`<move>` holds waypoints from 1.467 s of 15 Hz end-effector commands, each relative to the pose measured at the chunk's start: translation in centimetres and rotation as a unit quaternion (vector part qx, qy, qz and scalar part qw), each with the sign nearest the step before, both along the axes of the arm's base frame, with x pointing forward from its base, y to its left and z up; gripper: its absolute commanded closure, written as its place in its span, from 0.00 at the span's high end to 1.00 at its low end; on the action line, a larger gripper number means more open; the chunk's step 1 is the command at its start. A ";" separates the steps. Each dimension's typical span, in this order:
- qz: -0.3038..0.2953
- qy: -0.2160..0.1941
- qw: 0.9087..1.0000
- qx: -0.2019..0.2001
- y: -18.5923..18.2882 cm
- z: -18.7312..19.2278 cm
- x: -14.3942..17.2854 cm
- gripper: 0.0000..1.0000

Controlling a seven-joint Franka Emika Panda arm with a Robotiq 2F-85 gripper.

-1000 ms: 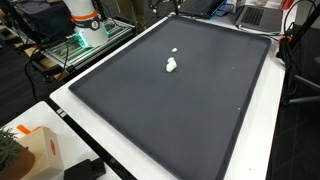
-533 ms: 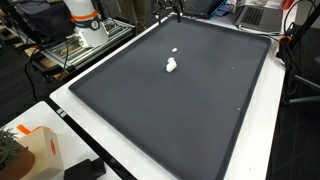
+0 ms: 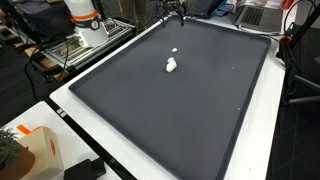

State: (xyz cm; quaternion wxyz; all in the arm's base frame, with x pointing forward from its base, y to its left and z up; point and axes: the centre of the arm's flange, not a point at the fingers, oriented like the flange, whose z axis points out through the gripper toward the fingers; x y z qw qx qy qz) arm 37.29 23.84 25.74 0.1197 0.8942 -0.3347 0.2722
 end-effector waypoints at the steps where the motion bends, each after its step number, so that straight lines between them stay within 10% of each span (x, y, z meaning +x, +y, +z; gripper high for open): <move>1: -0.003 0.000 1.000 0.001 0.0 -0.1 0.3 1.00; 22: -0.034 0.060 0.995 0.075 -4.5 -1.4 4.0 1.00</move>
